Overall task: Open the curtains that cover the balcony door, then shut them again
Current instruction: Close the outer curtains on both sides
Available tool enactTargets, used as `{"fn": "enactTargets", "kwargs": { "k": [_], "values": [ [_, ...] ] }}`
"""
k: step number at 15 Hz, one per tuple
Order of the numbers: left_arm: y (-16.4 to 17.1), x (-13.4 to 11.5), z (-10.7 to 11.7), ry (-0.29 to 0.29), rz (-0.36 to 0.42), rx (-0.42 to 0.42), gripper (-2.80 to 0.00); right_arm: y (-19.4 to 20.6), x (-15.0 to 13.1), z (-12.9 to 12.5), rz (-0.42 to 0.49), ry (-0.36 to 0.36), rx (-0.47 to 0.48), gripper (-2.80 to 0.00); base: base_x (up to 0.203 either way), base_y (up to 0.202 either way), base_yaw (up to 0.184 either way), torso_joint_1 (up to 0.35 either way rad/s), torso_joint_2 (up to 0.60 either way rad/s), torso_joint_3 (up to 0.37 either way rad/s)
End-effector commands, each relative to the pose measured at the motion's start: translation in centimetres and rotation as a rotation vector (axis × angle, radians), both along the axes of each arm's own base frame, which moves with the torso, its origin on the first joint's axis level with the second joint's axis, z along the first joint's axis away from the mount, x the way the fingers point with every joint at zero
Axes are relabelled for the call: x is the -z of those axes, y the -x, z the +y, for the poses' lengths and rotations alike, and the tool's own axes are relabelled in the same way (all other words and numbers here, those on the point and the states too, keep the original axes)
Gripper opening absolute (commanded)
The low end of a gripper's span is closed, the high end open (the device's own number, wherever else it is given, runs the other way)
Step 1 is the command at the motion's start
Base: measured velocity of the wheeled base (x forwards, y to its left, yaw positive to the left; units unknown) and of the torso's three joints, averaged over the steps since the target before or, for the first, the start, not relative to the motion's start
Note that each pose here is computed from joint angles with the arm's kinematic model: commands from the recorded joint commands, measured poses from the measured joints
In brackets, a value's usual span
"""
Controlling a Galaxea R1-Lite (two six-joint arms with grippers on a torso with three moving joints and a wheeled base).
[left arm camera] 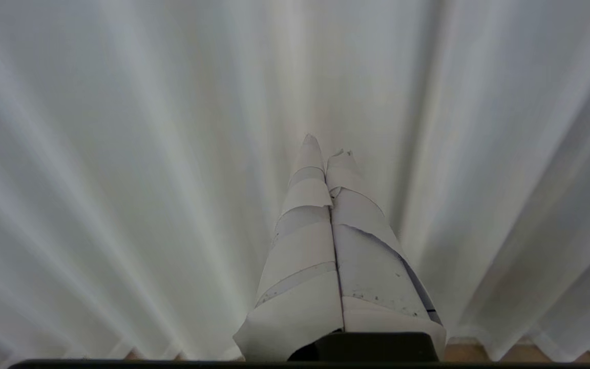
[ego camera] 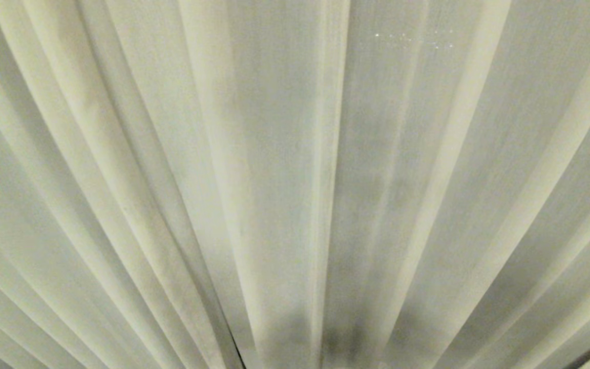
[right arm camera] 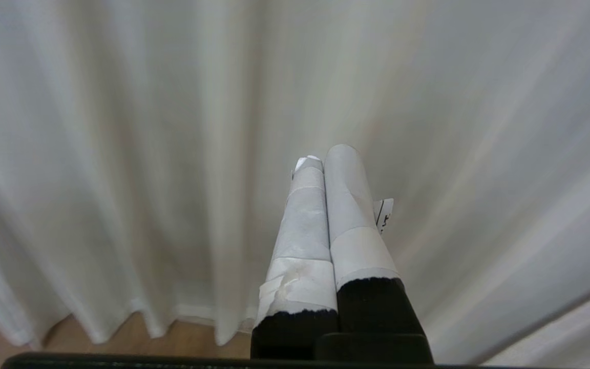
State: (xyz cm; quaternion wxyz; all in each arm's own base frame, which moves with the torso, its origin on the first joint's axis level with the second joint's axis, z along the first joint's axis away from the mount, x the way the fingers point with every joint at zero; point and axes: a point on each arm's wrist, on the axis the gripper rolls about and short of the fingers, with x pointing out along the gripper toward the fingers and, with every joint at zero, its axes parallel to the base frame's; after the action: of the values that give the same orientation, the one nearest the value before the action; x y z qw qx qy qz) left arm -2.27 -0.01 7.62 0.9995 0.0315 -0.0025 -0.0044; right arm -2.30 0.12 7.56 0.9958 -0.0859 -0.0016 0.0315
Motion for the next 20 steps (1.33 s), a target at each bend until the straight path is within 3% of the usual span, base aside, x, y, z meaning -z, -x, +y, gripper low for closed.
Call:
{"fn": "enactTargets", "kwargs": {
  "k": [1, 11, 14, 20],
  "values": [
    [0.01, -0.01, 0.0, -0.002, -0.003, 0.0, -2.8, -0.01, -0.01, 0.0, 0.001, 0.001, -0.001, -2.8, -0.184, 0.183, -0.002, -0.007, 0.0, 0.002],
    [0.01, -0.01, 0.0, -0.008, -0.003, -0.004, -2.8, -0.01, -0.01, 0.0, 0.001, 0.001, -0.001, -2.8, -0.168, 0.176, -0.002, -0.001, 0.0, 0.002],
    [0.01, -0.01, 0.01, -0.003, -0.003, -0.006, -2.8, -0.01, -0.01, 0.0, 0.001, 0.001, -0.001, -2.8, 0.052, 0.141, -0.003, 0.008, 0.0, 0.001],
    [0.01, -0.01, 0.01, 0.0, -0.003, -0.009, -2.8, -0.01, -0.01, 0.0, 0.001, 0.001, -0.001, -2.8, 0.184, 0.188, 0.0, 0.006, 0.0, 0.002]
  ]
}}
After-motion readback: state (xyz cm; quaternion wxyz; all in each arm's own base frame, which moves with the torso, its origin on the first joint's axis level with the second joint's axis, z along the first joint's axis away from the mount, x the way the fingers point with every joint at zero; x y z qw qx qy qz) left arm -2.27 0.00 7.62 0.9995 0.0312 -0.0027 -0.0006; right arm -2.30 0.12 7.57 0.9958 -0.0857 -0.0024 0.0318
